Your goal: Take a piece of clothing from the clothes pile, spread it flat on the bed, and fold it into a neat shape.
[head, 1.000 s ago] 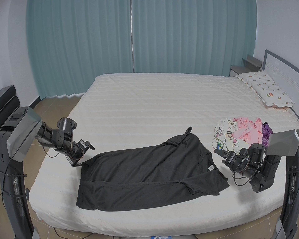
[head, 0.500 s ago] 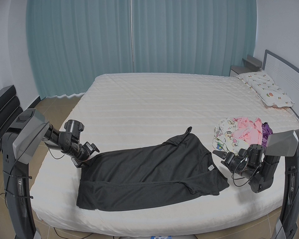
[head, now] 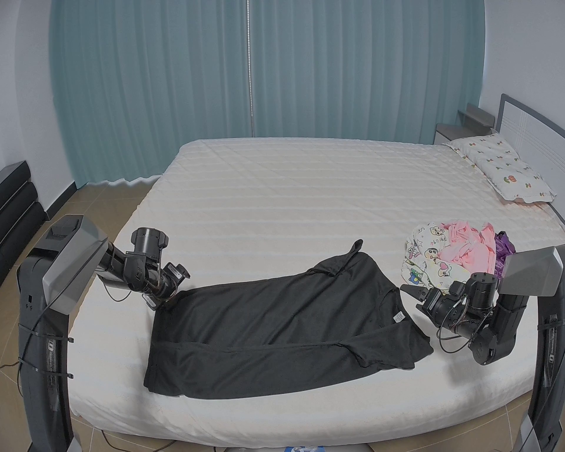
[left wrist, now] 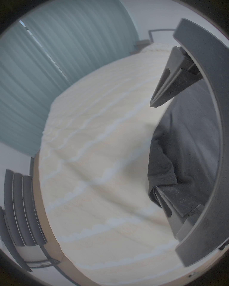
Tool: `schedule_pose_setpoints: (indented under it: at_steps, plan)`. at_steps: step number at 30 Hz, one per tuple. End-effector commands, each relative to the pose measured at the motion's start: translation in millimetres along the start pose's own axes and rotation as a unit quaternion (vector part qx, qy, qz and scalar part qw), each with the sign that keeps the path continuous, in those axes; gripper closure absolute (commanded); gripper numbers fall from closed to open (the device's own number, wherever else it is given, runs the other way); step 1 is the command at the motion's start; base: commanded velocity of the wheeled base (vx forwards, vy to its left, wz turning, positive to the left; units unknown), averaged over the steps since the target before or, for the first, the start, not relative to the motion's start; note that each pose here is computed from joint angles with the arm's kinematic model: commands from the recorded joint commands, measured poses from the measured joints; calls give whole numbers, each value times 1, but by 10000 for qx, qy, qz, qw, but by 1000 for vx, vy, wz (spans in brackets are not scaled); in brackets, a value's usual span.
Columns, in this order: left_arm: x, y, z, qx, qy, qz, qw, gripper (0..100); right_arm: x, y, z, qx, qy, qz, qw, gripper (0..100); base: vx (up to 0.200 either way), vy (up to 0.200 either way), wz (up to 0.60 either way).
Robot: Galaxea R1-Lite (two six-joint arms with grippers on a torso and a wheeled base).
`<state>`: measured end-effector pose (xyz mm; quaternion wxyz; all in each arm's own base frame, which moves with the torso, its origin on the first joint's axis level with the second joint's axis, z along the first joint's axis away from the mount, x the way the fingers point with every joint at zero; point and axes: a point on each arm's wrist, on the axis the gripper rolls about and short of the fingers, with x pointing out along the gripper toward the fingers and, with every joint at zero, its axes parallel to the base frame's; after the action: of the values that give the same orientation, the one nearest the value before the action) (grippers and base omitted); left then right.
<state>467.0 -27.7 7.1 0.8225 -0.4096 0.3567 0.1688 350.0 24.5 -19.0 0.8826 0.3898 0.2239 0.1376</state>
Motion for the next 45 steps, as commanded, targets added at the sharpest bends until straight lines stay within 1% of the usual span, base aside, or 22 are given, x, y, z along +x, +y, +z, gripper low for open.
schedule_pose_setpoints:
  at_steps: [1,4,6,9,13,18,23,26,28,30,31,36,39,41,44,45]
  plan:
    - [8,5,9,-319,-262,-25,9991,0,0,0,0,2,9,-1,10000,0,0,0,0]
    - [7,7,16,-570,-354,-69,9977,0,0,0,-1,5,8,-11,10000,0,0,0,0]
    - [7,9,19,-658,-378,-73,9971,0,0,-1,0,4,-3,-11,10000,0,0,0,0]
    - [8,15,19,-675,-344,43,9971,0,0,-1,-1,10,8,-21,10000,0,0,0,0]
    - [7,20,23,-724,-375,84,9966,0,0,-1,-1,10,8,-21,10000,0,0,0,0]
    - [-3,17,31,-780,-431,1,9960,0,0,-2,-1,13,13,-26,10000,0,0,0,0]
    - [-29,14,40,-824,-254,-293,9958,0,0,-3,-2,-27,23,-35,10000,0,0,0,0]
    - [-39,18,48,-876,-75,-464,9950,0,1,-3,-2,-24,28,-40,10000,0,0,0,0]
    - [-42,22,51,-885,106,-557,9945,0,0,-3,-2,-27,23,-35,10000,0,0,0,0]
    - [-42,22,51,-885,113,-562,9944,0,0,-3,-2,-27,23,-35,10000,0,0,0,0]
    - [-41,27,56,-900,225,-605,9939,0,1,-3,-2,-24,28,-40,10000,0,0,0,0]
    - [-40,39,61,-717,556,-670,9936,0,1,-4,-3,-21,44,-46,10000,0,0,0,0]
    - [-41,42,64,-736,635,-665,9930,0,1,-4,-3,-21,44,-46,10000,0,0,0,0]
    - [-37,45,63,-538,644,-678,9942,0,1,-4,-3,-21,44,-46,10000,0,0,0,0]
    - [-25,51,58,-53,611,-648,9960,0,1,-4,-4,-33,49,-51,10000,0,0,0,0]
    - [-25,51,58,-53,611,-648,9960,0,1,-4,-4,-33,49,-51,10000,0,0,0,0]
